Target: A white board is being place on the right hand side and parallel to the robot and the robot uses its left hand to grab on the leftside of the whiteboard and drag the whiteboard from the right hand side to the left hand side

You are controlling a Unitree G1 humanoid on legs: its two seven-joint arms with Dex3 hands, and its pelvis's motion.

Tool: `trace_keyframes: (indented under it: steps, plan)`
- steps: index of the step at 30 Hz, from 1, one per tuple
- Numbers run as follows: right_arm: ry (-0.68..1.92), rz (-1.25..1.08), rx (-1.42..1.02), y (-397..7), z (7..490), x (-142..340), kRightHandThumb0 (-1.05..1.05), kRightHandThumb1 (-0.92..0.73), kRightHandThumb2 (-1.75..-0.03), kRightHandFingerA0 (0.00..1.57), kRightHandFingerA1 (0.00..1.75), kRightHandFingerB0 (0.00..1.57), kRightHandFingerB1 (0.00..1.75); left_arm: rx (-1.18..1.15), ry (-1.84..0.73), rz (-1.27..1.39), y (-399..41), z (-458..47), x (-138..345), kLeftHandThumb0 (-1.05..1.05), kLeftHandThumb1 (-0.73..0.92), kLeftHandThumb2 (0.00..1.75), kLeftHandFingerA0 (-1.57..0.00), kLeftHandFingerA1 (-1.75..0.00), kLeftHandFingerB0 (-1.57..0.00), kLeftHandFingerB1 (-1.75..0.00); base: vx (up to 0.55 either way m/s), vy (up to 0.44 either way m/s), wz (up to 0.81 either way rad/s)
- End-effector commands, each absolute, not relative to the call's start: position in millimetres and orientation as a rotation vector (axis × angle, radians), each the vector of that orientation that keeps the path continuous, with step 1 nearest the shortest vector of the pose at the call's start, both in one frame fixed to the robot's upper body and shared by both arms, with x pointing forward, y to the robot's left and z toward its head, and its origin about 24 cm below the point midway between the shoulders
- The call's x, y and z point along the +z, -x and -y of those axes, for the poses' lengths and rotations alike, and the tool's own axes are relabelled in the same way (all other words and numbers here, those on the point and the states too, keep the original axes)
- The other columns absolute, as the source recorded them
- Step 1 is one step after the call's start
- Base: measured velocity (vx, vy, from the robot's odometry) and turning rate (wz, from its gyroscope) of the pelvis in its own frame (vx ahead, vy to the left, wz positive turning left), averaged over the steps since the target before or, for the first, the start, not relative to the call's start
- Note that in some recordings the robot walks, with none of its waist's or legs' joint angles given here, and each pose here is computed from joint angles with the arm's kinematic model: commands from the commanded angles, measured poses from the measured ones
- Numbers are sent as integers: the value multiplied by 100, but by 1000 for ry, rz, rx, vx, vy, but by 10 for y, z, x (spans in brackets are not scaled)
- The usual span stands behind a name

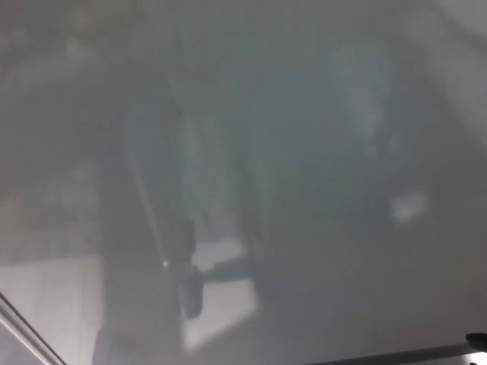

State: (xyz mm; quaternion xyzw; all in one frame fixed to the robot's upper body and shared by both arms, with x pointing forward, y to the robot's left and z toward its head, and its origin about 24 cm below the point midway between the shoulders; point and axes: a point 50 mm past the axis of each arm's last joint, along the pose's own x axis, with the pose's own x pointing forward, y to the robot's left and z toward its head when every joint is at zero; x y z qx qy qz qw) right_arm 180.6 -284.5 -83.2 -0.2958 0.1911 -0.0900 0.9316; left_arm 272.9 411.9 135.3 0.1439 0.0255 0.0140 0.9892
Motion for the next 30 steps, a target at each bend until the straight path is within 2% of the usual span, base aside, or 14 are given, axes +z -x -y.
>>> trace_keyframes:
  steps: [1,12,17,18,20,21,22,23,24,25,26,29,30]
  plan:
    - [612,-394,-192,-1808,2838,-839,-37,-79,-63,65,61,54,52,66,-326,38,-2653,-4269,1640,-20,58,55,-77,-175,-62,-167,0,0,0]
    - [612,-388,-189,-1823,2817,-839,-39,-79,-62,67,63,55,52,66,-347,21,-2642,-4299,1659,-19,61,55,-77,-175,-65,-166,0,0,0]
    - [612,-388,-190,-1829,2818,-836,-37,-79,-62,66,62,55,52,73,-351,16,-2619,-4327,1668,-19,60,56,-76,-175,-58,-170,0,0,0]
    - [612,-390,-189,-1833,2816,-837,-37,-79,-61,66,62,55,52,79,-356,16,-2621,-4329,1671,-21,61,54,-76,-175,-62,-166,0,0,0]
    - [616,-390,-188,-1835,2814,-838,-37,-79,-61,66,63,55,52,83,-322,23,-2622,-4334,1662,-17,60,53,-73,-175,-61,-164,0,0,0]
    - [608,-390,-189,-1834,2811,-840,-38,-79,-62,65,64,55,52,85,-275,28,-2627,-4338,1654,-32,47,76,-80,-122,-75,-91,0,0,0]
    - [594,-392,-191,-1832,2807,-843,-38,-79,-62,65,64,55,52,88,-230,30,-2634,-4341,1650,-32,47,76,-80,-122,-75,-91,0,0,0]
    - [603,-391,-189,-1828,2805,-844,-37,-79,-62,65,63,55,52,77,-260,23,-2630,-4333,1653,-36,56,56,-69,-63,-59,-46,0,0,0]
    - [609,-394,-186,-1821,2802,-851,-37,-79,-62,65,62,55,52,60,-311,1,-2622,-4325,1656,-61,45,79,-32,-49,-24,-43,0,0,0]
    - [611,-394,-186,-1818,2799,-853,-37,-79,-62,66,65,55,52,38,-336,-15,-2616,-4317,1655,-69,45,80,0,-36,-13,-29,0,0,0]
    - [612,-391,-186,-1817,2797,-852,-38,-79,-62,66,64,55,52,11,-350,-31,-2610,-4308,1652,-72,49,84,0,-21,0,-16,0,0,0]
    - [614,-390,-184,-1814,2796,-852,-38,-79,-62,66,64,55,52,0,-356,-41,-2607,-4305,1652,-72,49,84,0,-21,0,-16,0,0,0]
    - [613,-387,-188,-1823,2794,-848,-37,-78,-62,68,66,55,52,-14,-361,-43,-2600,-4298,1634,-89,56,91,0,-5,0,0,0,0,0]
